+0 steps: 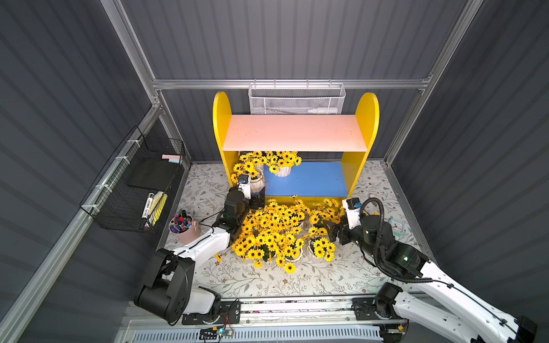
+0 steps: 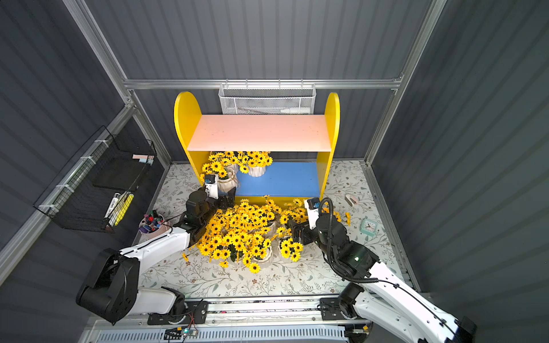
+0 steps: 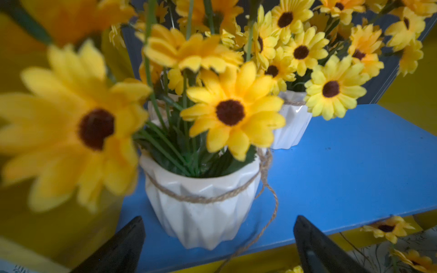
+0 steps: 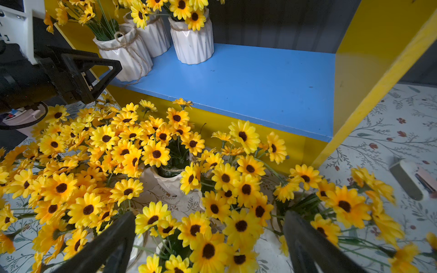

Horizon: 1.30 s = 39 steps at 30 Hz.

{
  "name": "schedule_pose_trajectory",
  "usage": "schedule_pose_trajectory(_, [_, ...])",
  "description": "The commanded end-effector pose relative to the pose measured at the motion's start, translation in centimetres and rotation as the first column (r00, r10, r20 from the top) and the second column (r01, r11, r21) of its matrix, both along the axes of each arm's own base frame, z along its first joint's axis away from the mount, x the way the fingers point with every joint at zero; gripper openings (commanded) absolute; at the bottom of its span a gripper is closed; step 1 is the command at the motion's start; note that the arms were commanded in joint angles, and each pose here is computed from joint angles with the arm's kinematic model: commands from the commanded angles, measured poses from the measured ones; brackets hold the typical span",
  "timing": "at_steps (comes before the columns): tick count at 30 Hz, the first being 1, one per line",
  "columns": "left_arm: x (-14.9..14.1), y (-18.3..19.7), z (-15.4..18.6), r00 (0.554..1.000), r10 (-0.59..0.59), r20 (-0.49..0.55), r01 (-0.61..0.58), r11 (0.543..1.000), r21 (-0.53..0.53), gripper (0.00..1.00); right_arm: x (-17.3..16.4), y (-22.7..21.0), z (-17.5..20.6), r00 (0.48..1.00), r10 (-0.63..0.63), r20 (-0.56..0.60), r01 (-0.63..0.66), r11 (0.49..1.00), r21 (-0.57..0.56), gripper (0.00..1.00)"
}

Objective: Take the sunflower pots off the shelves
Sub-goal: Pick up the sunflower pot from the shelf.

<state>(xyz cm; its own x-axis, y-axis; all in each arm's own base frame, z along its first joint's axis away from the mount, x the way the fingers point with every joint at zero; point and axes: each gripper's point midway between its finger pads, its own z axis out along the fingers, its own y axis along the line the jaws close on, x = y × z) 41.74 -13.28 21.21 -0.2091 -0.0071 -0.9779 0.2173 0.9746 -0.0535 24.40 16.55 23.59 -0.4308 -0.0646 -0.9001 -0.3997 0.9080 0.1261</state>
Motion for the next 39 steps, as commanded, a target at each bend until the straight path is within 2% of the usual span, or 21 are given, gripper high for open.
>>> schedule_pose_trajectory(1, [0.7,-0.5,1.5,0.998,-0.028,0.047,0.026,0.999,0.042,0.99,0.1,0.0,-0.2,1.000,0.006,0.005,-0.006,1.000,-0.008,0.99])
schedule_pose_trajectory(6, [1.7,-1.1,1.2,0.998,-0.053,0.044,0.049,0.995,0.084,0.99,0.1,0.2,-0.4,1.000,0.012,0.000,-0.012,1.000,-0.006,0.99])
schedule_pose_trajectory(12, [1.9,-0.6,1.3,0.997,-0.020,0.078,0.014,0.996,0.085,1.00,0.1,0.5,-0.5,1.000,0.028,0.003,-0.028,1.000,-0.004,0.99])
schedule_pose_trajectory(22, [1.7,1.4,2.3,0.978,0.102,0.183,-0.099,0.995,-0.021,0.99,0.4,1.0,-0.8,0.999,0.044,-0.004,-0.044,0.999,-0.011,0.99])
schedule_pose_trajectory(25, [2.0,1.3,3.0,0.970,0.104,0.219,-0.098,0.994,-0.039,0.99,0.5,1.0,-0.7,0.999,0.044,0.002,-0.044,0.999,-0.011,0.99])
schedule_pose_trajectory(39, [3.4,0.0,1.9,0.970,0.056,0.235,-0.054,0.998,-0.017,0.99,1.0,1.3,-1.1,0.999,0.046,-0.001,-0.046,0.999,-0.011,0.99])
